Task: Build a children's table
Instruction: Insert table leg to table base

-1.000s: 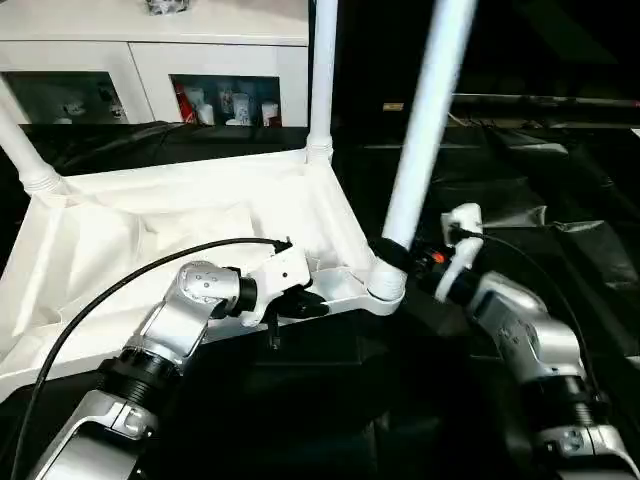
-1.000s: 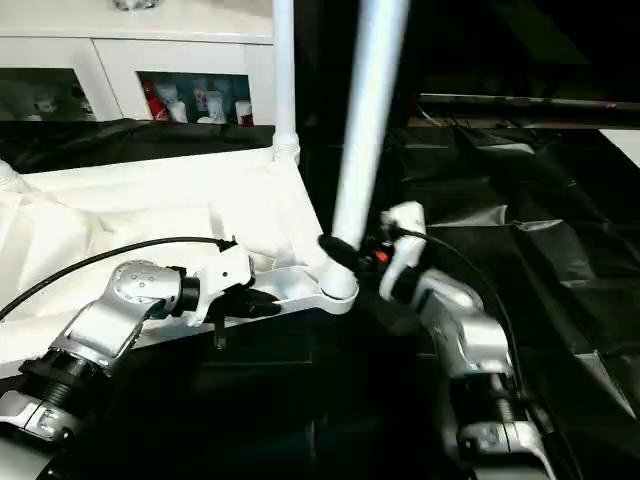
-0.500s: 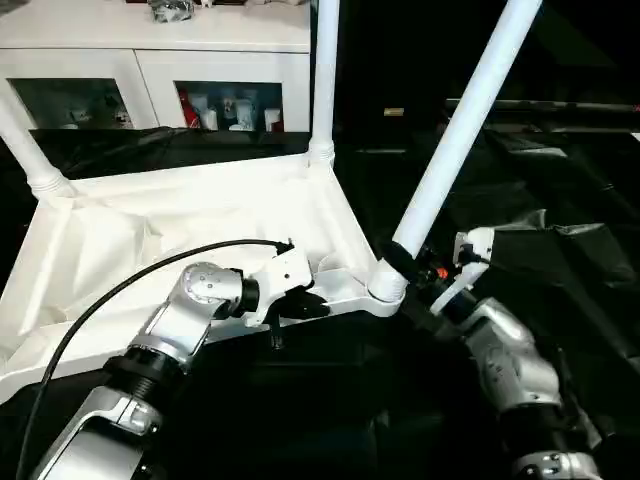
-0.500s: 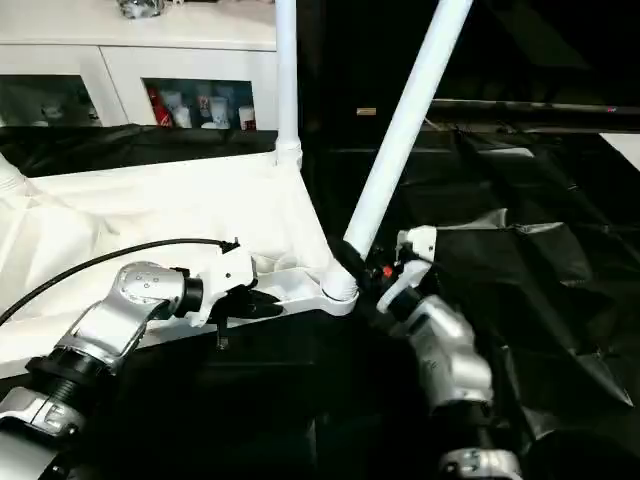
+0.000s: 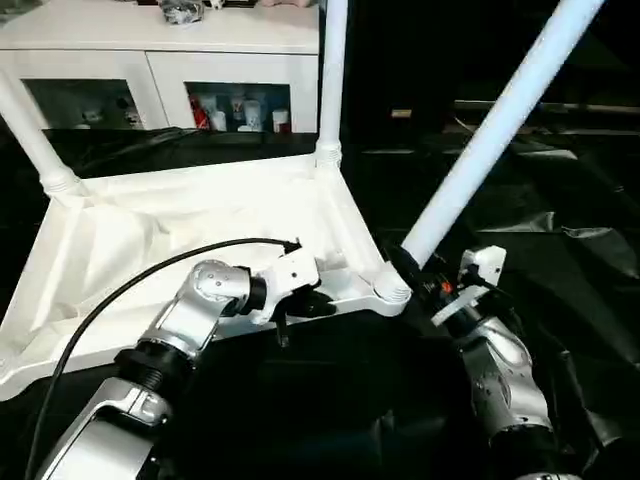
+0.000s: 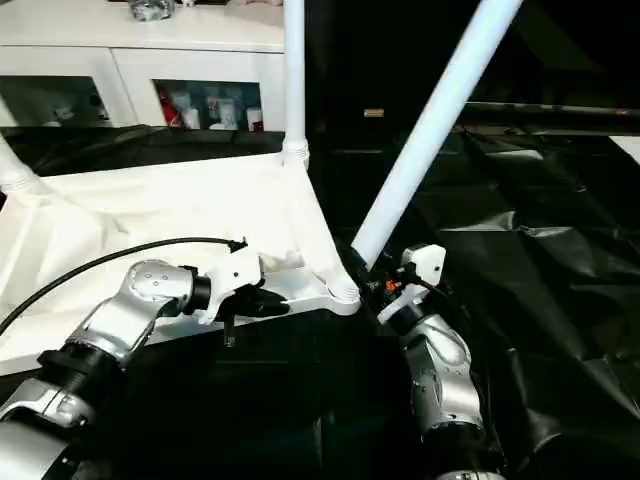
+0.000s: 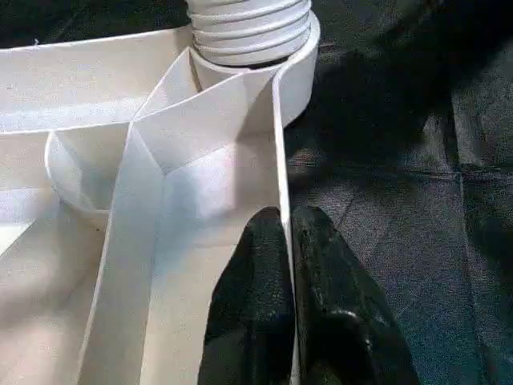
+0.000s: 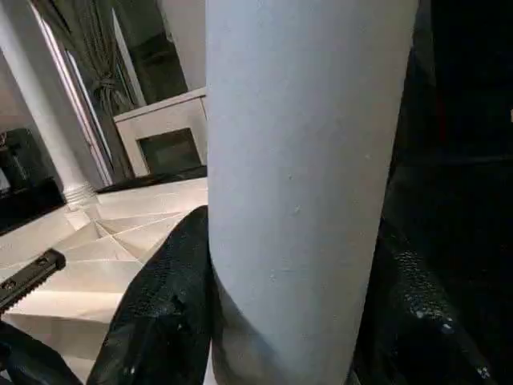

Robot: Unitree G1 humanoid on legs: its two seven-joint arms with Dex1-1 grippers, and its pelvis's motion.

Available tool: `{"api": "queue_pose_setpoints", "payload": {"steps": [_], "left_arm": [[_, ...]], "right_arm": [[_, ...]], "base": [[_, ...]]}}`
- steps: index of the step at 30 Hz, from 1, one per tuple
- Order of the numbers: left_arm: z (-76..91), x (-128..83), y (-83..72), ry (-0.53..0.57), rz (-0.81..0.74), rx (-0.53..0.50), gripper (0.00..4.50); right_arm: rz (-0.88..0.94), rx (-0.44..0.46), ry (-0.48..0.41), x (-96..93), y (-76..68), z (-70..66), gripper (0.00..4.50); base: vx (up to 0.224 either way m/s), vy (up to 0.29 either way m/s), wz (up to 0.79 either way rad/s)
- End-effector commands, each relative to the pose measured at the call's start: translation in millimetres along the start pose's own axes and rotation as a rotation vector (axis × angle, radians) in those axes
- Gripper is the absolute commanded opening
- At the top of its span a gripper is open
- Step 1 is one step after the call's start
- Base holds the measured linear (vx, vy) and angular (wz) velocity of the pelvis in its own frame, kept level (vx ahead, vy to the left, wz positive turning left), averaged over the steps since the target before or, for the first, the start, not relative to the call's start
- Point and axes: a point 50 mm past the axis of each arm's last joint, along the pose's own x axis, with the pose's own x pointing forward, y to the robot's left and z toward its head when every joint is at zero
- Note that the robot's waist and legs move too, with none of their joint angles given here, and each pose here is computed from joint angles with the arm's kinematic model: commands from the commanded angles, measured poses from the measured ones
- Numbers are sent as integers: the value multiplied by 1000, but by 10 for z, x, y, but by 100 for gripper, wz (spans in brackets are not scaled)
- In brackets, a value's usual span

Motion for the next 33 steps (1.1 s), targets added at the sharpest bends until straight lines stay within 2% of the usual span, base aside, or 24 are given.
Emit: {"api": "queue_pose_setpoints", "payload": {"steps": [1, 5, 11, 16, 19, 26, 31, 33], "left_arm": [[77, -92, 106, -14, 46, 41, 0], [73, -95, 110, -10, 46, 45, 0], [30, -91, 94, 16, 32, 60, 0], [18, -86, 67, 25, 16, 67, 0], [4, -84, 39, 38, -16, 74, 0], [-26, -100, 11, 61, -45, 92, 0], [-40, -99, -18, 82, -86, 113, 0], [-46, -102, -69, 98, -159, 142, 0]], "right_arm": [[-117, -6, 157, -282, -181, -216, 188], [-83, -35, 196, -286, -173, -202, 188], [103, -103, 343, -204, -62, -157, 188], [190, -123, 417, -146, -26, -125, 188], [251, -122, 462, -74, -29, -80, 188], [335, -98, 537, -39, -49, -54, 188], [359, -65, 581, -65, -95, -78, 188], [376, -50, 595, -90, -121, -89, 188]], "base": [[0, 0, 0], [0, 0, 0], [0, 0, 0], [0, 0, 0], [0, 0, 0], [0, 0, 0], [0, 0, 0], [0, 0, 0]]}}
